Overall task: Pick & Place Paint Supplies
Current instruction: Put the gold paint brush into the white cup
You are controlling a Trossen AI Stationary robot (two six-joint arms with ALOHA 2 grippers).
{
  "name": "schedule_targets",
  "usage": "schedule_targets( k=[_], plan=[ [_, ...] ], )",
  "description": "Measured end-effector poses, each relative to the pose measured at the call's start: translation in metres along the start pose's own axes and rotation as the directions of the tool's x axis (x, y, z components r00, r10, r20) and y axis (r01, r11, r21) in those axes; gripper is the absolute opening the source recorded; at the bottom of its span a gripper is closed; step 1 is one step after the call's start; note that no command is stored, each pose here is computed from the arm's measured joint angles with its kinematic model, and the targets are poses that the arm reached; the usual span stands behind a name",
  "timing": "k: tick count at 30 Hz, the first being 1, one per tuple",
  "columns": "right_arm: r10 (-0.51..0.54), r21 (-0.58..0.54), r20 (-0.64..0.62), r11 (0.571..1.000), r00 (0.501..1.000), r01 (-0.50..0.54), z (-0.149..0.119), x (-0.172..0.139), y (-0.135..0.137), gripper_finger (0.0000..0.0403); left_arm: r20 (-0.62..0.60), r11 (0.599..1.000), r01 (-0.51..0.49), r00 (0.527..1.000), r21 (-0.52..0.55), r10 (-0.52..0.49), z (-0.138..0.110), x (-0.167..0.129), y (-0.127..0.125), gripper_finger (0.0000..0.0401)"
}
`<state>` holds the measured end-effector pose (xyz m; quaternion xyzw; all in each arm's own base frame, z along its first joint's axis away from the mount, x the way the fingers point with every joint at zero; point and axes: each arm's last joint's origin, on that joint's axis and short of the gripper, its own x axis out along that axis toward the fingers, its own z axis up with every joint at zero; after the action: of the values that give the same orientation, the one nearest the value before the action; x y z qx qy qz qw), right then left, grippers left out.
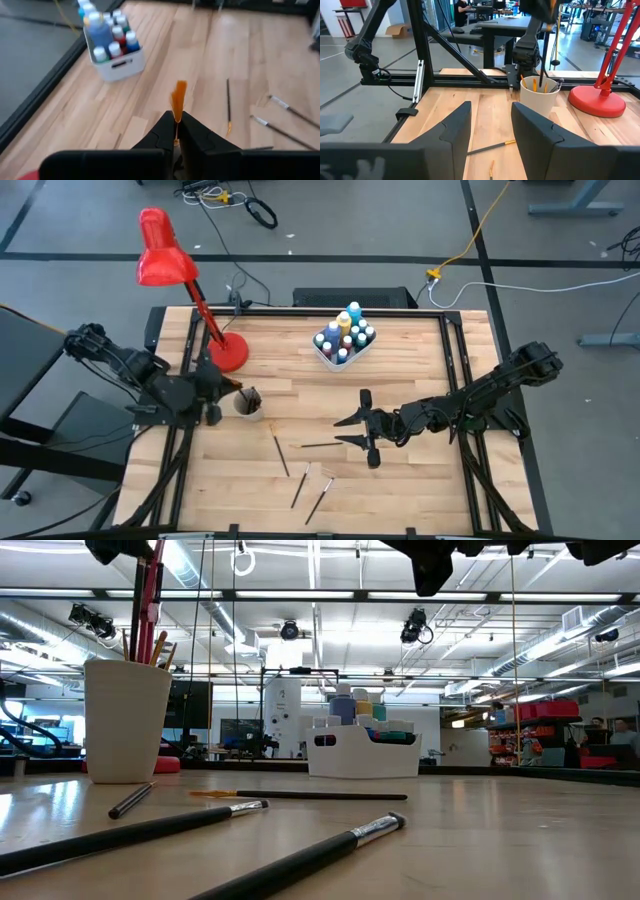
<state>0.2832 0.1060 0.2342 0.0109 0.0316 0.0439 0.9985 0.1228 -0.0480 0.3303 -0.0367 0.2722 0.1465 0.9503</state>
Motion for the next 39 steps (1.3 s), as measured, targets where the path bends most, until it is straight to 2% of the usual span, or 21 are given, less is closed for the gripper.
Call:
schedule_targets(
  k=[9,12,17,20,31,35,39],
  plan=[
    [0.0,-0.002,-0.006,1.0,1.0,0.0,-0.001,0.0,0.0,0.0146,-0.129,0.997,-0.073,0.989,-0.004,0.072,-0.01,0.034,-0.025,0.0029],
    [0.0,-0.003,-0.009,1.0,1.0,0.0,-0.001,0.0,0.0,0.0146,-0.187,0.993,-0.114,0.976,-0.003,0.112,-0.023,0.048,-0.031,0.003],
    [-0.001,-0.004,-0.014,1.0,1.0,0.001,-0.001,0.0,0.0,0.0146,-0.25,0.977,-0.195,0.953,-0.085,0.169,-0.039,0.065,-0.037,0.0038],
    [-0.001,-0.003,-0.009,1.0,1.0,0.001,-0.001,0.0,0.0,0.0146,-0.269,0.976,-0.21,0.945,-0.058,0.187,-0.044,0.069,-0.038,0.005],
    [-0.001,-0.005,-0.016,1.0,1.0,0.001,-0.003,0.001,0.0,0.0146,-0.264,0.981,-0.194,0.947,-0.011,0.184,-0.043,0.07,-0.04,0.01],
    [-0.002,-0.011,-0.038,1.0,0.999,0.002,-0.011,0.006,0.001,0.0146,-0.239,0.985,-0.17,0.956,0.022,0.17,-0.033,0.066,-0.042,0.0104],
    [-0.004,-0.014,-0.046,1.0,0.999,0.003,-0.024,0.014,0.003,0.0146,-0.163,0.984,-0.174,0.971,0.028,0.177,-0.013,0.058,-0.043,0.0105]
  ],
)
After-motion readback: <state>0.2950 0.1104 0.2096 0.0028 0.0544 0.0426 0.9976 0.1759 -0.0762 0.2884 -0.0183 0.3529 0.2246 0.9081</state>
